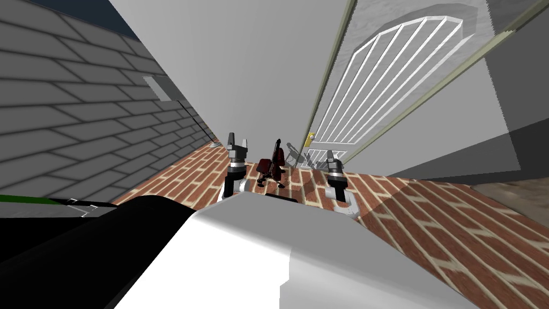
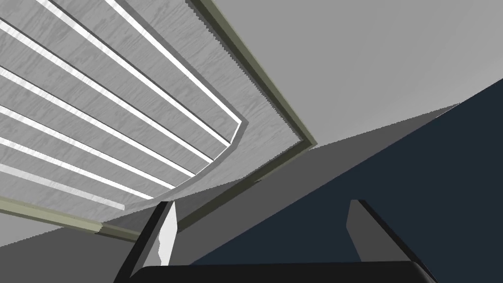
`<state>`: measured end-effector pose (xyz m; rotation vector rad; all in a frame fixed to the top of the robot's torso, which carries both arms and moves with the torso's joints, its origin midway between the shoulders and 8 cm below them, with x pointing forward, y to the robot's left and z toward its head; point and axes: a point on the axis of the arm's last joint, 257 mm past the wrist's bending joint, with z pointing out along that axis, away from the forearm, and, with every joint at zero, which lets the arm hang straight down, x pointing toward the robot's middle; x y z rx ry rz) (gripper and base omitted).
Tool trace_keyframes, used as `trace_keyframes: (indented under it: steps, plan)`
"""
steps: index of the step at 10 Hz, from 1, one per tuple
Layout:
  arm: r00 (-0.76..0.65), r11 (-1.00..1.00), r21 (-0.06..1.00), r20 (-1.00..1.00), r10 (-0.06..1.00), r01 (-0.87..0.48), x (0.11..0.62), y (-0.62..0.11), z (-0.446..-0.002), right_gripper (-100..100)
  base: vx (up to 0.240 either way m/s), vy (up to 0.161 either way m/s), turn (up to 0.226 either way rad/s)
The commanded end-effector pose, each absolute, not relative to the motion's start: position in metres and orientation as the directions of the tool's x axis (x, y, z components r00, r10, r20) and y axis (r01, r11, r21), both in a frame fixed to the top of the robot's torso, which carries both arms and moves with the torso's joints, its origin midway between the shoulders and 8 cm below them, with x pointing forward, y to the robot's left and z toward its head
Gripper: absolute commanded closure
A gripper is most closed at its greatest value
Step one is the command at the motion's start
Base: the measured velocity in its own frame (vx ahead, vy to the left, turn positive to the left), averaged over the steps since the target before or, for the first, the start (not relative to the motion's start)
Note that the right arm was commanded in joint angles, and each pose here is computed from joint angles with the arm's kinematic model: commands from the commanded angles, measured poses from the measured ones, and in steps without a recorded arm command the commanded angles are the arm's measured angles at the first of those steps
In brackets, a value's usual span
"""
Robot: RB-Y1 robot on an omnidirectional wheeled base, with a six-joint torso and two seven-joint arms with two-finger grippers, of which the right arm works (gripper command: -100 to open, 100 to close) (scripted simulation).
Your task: Pull the door open
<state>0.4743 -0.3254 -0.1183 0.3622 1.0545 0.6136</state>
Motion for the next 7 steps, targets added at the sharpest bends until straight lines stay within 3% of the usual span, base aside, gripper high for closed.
trace_keyframes:
  steps: [1, 7]
  plan:
    - [0.344, 0.793, 0.545, -0.715, 0.609, -0.271, 0.481, -0.328, -0.128, -100, 0.070, -0.017, 0.014]
    - [0.318, 0.871, 0.461, -0.811, 0.492, -0.171, 0.507, -0.343, -0.162, -100, 0.061, -0.025, 0.032]
